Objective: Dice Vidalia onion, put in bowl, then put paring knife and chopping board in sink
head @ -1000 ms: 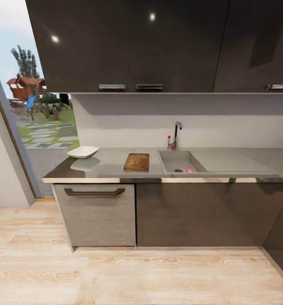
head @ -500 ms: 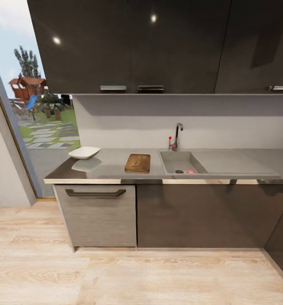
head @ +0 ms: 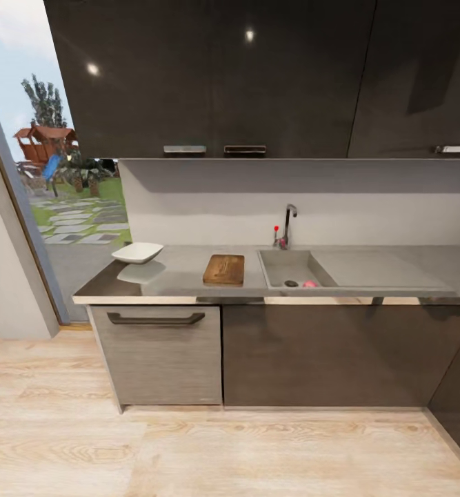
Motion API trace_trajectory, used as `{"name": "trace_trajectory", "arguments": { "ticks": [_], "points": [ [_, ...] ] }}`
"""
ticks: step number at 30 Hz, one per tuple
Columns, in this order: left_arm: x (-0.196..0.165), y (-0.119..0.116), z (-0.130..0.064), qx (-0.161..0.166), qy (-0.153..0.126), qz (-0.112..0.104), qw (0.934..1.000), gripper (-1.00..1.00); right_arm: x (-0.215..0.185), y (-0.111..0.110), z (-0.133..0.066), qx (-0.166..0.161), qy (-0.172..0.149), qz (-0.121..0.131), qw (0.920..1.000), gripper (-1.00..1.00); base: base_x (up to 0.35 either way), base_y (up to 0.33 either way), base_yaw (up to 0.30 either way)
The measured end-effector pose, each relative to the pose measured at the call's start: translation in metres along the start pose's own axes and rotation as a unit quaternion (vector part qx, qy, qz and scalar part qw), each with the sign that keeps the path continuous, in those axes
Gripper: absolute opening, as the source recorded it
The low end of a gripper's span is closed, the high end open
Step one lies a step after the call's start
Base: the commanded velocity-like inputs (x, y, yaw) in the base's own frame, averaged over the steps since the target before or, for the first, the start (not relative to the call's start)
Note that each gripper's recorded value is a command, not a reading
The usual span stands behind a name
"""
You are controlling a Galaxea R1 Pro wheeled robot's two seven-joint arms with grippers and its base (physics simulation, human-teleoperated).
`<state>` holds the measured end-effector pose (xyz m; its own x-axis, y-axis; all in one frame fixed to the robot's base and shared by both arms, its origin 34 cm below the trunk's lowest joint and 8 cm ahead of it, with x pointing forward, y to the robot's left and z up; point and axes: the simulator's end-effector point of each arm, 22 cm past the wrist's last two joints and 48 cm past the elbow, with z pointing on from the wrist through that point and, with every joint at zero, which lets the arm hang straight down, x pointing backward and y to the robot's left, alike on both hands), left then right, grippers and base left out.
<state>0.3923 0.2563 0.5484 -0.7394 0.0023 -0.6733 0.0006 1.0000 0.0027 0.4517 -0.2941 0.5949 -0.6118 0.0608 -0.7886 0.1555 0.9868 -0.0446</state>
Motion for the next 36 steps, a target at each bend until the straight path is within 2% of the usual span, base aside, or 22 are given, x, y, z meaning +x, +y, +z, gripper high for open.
{"name": "trace_trajectory", "arguments": {
  "ticks": [36],
  "points": [
    [-0.033,0.0,-0.041,-0.001,0.0,0.0,1.0,1.0,-0.04,-0.003,-0.034,0.0,0.001,0.0,1.0,1.0,0.0,0.0,0.0]
  ]
}}
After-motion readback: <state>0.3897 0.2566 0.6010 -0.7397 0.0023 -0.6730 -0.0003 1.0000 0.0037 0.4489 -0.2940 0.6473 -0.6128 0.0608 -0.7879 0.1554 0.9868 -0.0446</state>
